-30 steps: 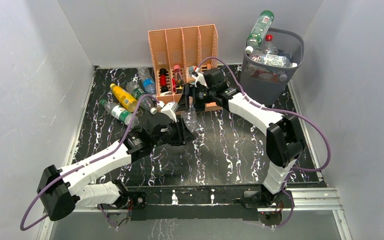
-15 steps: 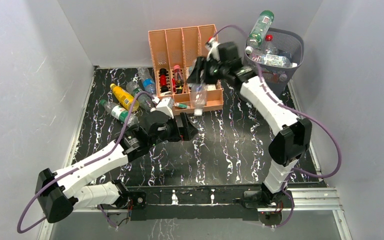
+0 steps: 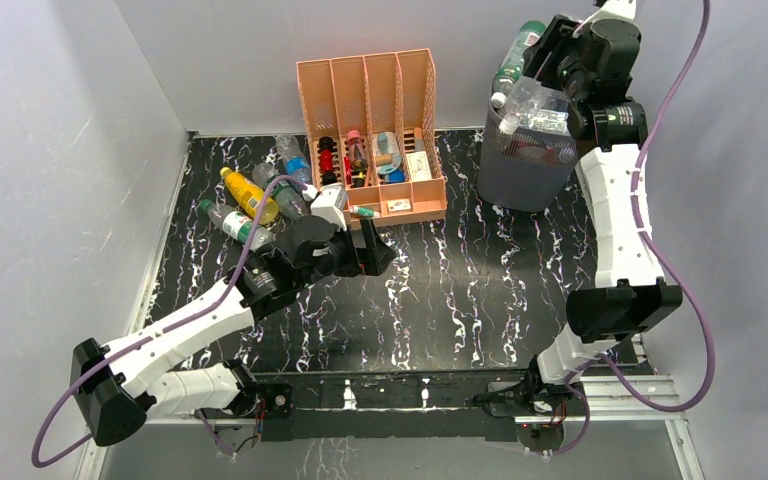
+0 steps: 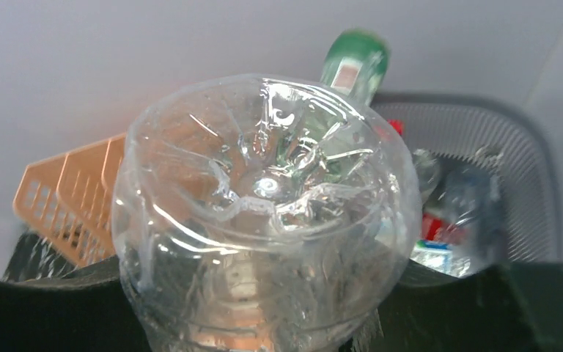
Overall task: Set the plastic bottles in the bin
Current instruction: Place the plastic bottle in the trash bin.
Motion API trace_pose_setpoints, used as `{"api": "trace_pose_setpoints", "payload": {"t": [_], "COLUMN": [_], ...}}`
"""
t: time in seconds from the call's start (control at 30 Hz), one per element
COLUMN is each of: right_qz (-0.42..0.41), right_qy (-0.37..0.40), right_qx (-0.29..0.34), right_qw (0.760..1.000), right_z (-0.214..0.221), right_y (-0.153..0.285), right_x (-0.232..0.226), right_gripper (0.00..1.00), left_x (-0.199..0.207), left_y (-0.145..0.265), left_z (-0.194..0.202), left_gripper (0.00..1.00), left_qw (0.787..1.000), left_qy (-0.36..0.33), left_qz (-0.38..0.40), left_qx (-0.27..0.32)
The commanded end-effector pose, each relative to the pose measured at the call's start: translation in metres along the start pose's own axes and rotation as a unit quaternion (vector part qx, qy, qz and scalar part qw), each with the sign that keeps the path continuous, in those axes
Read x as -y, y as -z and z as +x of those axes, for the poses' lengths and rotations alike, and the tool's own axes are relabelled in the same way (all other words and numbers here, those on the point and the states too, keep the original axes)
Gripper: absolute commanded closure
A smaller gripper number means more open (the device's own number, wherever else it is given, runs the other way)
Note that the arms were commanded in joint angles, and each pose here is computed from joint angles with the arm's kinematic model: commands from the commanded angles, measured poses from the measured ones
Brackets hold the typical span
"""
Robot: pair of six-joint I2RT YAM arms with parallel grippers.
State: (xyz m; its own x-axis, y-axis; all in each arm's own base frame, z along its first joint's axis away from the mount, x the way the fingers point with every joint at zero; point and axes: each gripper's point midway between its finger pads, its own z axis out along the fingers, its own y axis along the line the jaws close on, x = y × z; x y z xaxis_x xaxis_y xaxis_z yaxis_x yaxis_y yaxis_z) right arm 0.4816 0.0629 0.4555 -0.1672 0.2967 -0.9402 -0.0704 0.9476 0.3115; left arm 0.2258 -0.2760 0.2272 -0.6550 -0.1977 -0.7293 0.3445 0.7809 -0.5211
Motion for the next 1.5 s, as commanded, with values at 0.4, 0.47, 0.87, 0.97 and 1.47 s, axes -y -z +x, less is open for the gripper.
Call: {"api": "trace_pose_setpoints", "payload": {"t": [0.4, 0.47, 0.87, 0.97, 1.47], "right_qz": [0.267, 0.297, 0.338, 0.320, -0.107], "right_qy": [0.101, 0.117, 0.164, 0.137, 0.028], "right_qx": [0.257, 0.272, 0.240, 0.226, 0.125], "right_qw": [0.923, 0.908, 0.895, 0.910, 0.986], "right_z": [-0.099, -0.100, -0.055, -0.052, -0.045], "right_y": [-0.025, -0.032, -0.075, -0.066, 0.085], "right_x": [0.104, 0.115, 0.136, 0.128, -0.049], "right_gripper": [0.48, 0.48, 0.02, 0.02, 0.02], "left_x": [0.034, 0.034, 0.051, 0.061, 0.043], "left_y": [-0.016, -0.019, -0.046, -0.047, -0.094], "left_z": [-0.024, -0.024, -0.032, -0.039, -0.098], "left_gripper": [0.02, 0.02, 0.02, 0.02, 0.02], "left_qw": [0.998, 0.998, 0.995, 0.994, 0.993], "left_qy": [-0.053, -0.058, -0.076, -0.075, -0.116], "left_qz": [0.032, 0.031, 0.054, 0.072, -0.028], "left_qx": [-0.007, -0.010, -0.022, -0.016, -0.008]}}
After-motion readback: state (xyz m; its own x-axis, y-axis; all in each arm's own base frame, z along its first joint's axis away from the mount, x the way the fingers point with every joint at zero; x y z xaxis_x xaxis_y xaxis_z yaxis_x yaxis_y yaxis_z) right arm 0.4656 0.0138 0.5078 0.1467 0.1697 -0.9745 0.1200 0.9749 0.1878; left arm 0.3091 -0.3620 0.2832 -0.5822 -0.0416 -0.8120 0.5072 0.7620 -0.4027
